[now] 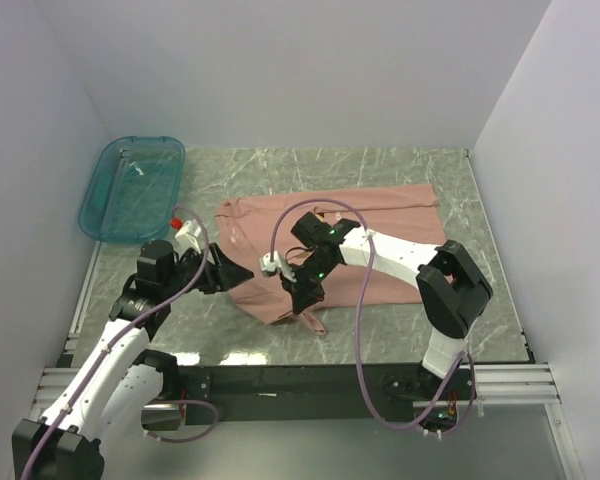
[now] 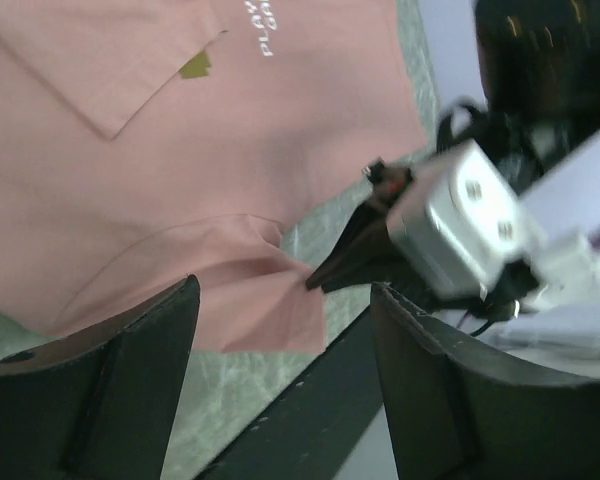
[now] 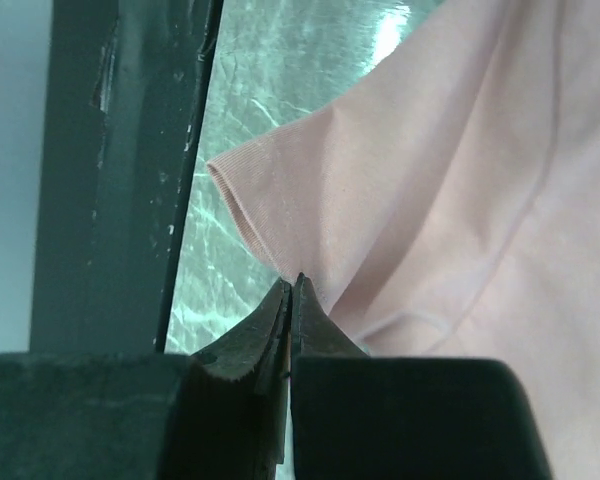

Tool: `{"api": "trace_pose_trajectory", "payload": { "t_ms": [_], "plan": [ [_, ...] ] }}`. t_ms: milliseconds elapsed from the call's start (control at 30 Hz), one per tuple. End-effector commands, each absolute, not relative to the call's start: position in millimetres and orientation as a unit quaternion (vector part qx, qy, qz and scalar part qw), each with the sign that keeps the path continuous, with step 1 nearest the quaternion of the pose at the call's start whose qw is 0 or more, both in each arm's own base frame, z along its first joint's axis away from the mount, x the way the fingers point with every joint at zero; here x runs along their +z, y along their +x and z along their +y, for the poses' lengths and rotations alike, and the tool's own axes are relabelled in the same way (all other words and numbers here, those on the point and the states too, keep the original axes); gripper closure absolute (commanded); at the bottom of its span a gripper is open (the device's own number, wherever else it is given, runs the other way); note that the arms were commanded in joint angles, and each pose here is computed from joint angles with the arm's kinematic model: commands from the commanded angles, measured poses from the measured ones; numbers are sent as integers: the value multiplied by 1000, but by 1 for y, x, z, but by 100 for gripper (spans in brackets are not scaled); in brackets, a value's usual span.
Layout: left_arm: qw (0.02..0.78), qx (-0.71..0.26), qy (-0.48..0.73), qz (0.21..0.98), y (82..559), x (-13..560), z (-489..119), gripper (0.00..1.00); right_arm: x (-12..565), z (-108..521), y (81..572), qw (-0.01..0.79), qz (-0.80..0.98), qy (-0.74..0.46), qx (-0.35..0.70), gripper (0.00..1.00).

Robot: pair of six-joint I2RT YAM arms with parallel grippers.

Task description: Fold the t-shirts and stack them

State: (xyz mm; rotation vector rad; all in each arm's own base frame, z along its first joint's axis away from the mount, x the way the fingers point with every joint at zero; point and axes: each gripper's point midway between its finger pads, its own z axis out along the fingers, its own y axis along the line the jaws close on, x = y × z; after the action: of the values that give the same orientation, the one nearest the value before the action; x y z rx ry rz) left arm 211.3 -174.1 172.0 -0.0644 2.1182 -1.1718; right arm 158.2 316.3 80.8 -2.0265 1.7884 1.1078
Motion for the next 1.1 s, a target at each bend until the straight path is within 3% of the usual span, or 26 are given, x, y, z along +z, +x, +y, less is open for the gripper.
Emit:
{"api": "trace_pose_trajectory", "payload": {
  "t_ms": [0, 200, 267, 300, 500, 700, 1067],
  "plan": [
    [447, -435, 109, 774, 223, 218, -185, 25, 116, 320, 163, 137, 588, -673, 427, 100],
    [504, -384, 271, 724, 230, 239, -198, 20, 118, 317, 173, 141, 598, -658, 434, 100],
    [516, -355, 290, 724, 238, 236, -197, 3, 119, 315, 177, 143, 602, -652, 438, 100],
    [524, -334, 310, 719, 241, 231, -195, 1, 119, 315, 179, 144, 604, -649, 440, 100],
    [534, -301, 378, 693, 235, 204, -207, 1, 125, 311, 187, 155, 613, -632, 448, 100],
    [497, -292, 450, 682, 206, 168, -228, 2, 125, 312, 191, 156, 619, -622, 453, 100],
    [531, -239, 447, 679, 206, 169, -223, 3, 128, 309, 195, 160, 624, -612, 458, 100]
  ]
}}
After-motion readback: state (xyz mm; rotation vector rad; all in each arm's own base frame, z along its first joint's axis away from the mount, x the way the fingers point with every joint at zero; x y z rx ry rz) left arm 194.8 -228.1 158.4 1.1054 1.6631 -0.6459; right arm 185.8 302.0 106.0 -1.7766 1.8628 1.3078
